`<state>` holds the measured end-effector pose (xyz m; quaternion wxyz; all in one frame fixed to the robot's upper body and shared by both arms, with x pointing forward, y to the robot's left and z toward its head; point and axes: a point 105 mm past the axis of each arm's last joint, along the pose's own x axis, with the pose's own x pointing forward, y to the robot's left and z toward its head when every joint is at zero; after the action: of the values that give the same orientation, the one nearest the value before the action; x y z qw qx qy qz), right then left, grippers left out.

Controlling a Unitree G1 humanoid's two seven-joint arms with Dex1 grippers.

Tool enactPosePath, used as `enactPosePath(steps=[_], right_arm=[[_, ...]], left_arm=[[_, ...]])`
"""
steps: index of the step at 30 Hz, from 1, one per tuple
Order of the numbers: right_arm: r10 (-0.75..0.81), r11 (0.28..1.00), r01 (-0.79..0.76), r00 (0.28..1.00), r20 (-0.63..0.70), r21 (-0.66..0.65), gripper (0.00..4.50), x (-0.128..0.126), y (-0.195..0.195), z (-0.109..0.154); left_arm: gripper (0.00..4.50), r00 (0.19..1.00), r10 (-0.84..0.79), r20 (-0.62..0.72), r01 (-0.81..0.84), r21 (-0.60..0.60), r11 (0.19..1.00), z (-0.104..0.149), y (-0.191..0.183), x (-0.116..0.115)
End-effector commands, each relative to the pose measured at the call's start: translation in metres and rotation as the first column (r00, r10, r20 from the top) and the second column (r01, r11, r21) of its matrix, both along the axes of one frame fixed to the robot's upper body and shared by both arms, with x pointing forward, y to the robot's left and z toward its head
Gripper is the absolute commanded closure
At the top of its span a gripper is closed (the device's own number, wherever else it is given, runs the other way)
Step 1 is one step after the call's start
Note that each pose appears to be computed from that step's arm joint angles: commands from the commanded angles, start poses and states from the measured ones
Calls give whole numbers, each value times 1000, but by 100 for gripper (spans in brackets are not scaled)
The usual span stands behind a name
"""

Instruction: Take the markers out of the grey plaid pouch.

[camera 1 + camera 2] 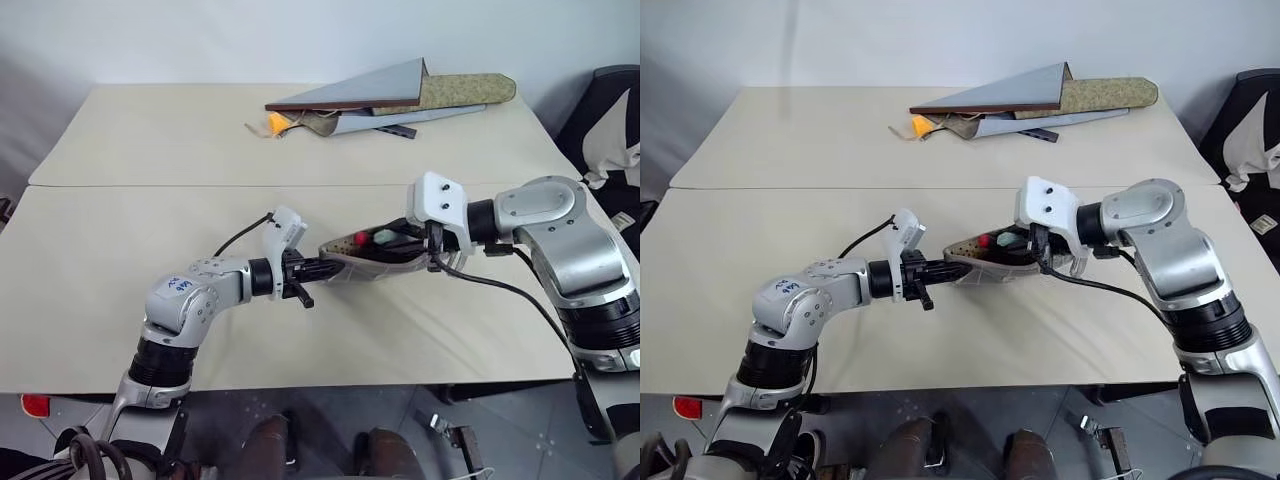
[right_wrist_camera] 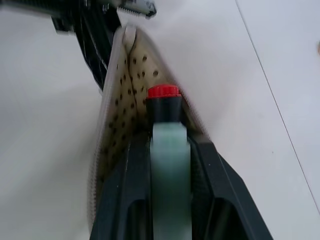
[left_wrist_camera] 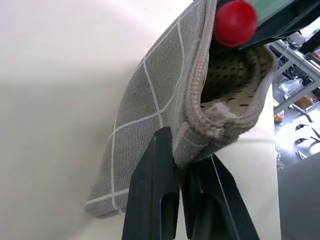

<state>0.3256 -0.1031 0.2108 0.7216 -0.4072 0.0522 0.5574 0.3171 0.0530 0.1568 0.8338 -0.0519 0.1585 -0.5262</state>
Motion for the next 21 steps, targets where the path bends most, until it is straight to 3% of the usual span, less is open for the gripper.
enactPosePath(steps=[1, 6, 13, 18, 21], right_arm=[[53, 990, -43, 996, 67, -137, 393, -2, 9, -29], [0, 975, 16, 997, 71, -221, 393, 11, 0, -56], [-7, 966, 30, 996, 89, -259, 173, 13, -8, -56], [-17, 957, 35, 998, 67, -288, 173, 11, -14, -61], [-26, 947, 58, 994, 106, -317, 235, 19, -20, -61]], left_arm=[[450, 1000, -9, 30, 10, -30, 1000, 11, -3, 0], [450, 999, -23, 27, 24, -36, 999, 13, -7, -3], [450, 1000, -19, 17, 20, -35, 999, 11, -5, -4], [450, 1000, -24, 18, 24, -36, 999, 11, -7, -5], [450, 999, -27, 20, 27, -32, 999, 10, -9, -5]])
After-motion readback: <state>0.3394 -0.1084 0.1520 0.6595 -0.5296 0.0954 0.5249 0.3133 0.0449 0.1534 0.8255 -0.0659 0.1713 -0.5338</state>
